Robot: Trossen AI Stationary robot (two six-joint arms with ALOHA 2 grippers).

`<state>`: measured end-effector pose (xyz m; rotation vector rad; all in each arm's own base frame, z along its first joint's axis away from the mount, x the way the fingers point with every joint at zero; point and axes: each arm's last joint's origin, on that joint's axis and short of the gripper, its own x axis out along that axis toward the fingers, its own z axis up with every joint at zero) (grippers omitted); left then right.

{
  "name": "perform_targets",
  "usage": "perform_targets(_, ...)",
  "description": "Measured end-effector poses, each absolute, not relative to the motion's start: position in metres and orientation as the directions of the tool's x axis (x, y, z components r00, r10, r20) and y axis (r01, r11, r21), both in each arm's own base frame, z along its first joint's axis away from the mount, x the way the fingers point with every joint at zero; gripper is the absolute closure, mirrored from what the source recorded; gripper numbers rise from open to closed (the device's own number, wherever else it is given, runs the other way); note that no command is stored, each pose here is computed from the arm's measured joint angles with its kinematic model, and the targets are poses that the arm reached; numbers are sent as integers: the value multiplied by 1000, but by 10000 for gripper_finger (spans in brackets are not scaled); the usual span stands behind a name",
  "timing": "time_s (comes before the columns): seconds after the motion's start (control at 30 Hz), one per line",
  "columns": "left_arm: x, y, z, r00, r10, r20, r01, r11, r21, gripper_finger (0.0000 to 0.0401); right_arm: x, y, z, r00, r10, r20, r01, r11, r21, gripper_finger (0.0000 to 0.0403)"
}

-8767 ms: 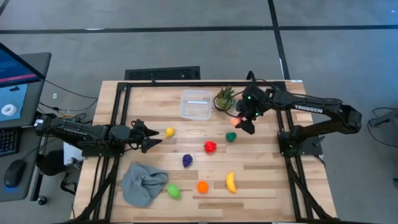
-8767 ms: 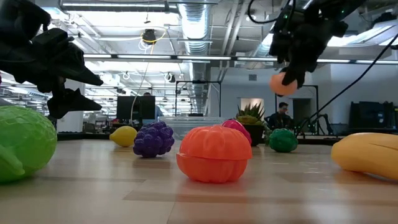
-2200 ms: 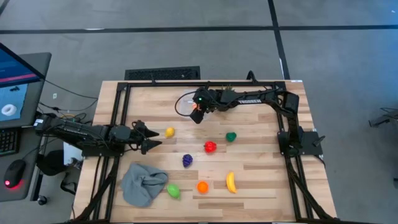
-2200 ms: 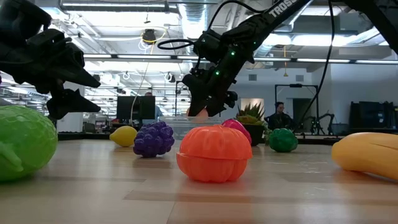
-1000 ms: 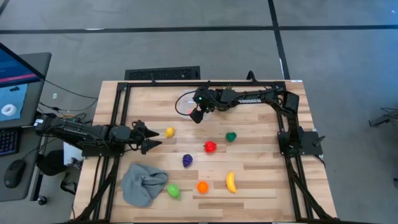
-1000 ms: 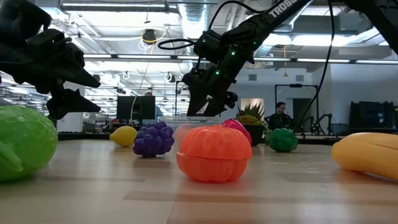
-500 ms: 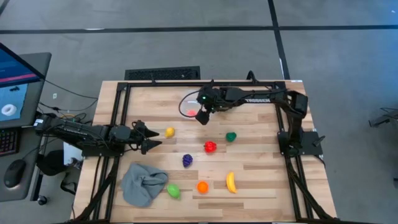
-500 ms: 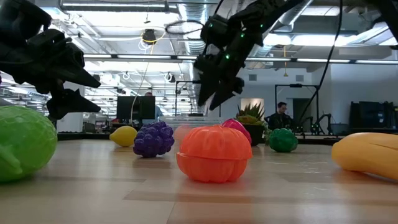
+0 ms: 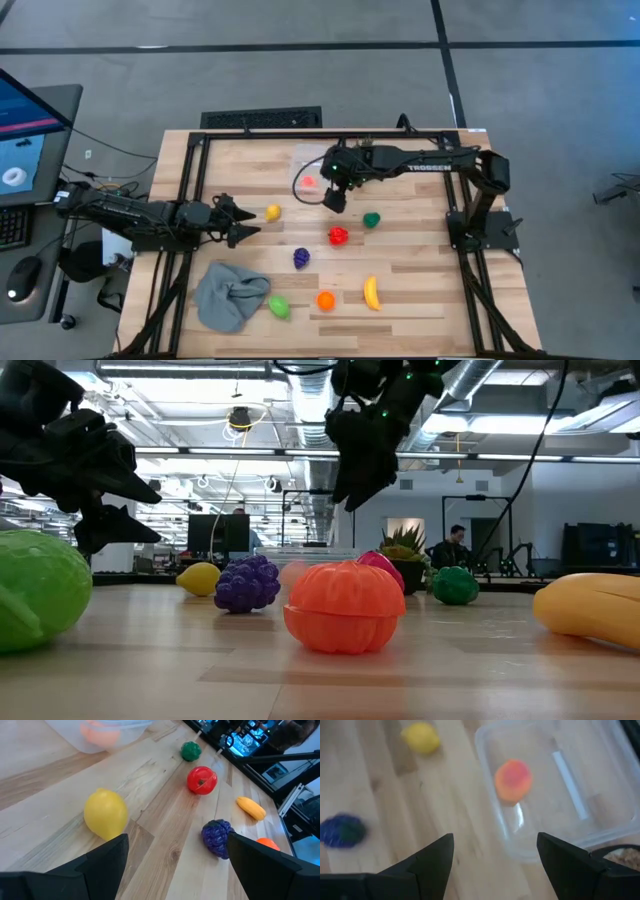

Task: Pick and placing Produce into tupperware
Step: Put the red apple into the transparent container

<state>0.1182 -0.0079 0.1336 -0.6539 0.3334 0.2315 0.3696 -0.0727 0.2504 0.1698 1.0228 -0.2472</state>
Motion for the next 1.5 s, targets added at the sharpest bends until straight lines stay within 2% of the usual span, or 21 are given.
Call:
perform_targets(0.23,118,-8,134,922,106,-373,-313,771,-555,78,358,-60,264,484,-107,-869,247,969,18,92)
perform_targets(0.6,118,-8,134,922,106,-373,-314,771,-555,78,334,-30,313,602,-114,-790,183,983,-3,92)
perform_targets(0.93,118,-8,134,922,106,-373,-313,771,-555,78,282,-1,374,746,-123,-654,136,990,-32,92)
perform_targets(1.07,118,-8,134,922,106,-373,-313,771,-555,78,263,8,385,761,-158,-629,160,986,-55,92)
perform_targets(1.27,118,-8,134,922,106,-373,-320,752,-577,78,239,29,350,785,-156,-599,192,981,-4,97)
perform_targets(1.4,118,-8,134,923,106,-371,-320,745,-585,78,225,43,323,852,-181,-491,227,973,34,106)
perform_targets(1.5,118,-8,134,923,106,-370,-320,745,-586,78,217,50,304,859,-177,-481,226,973,47,111)
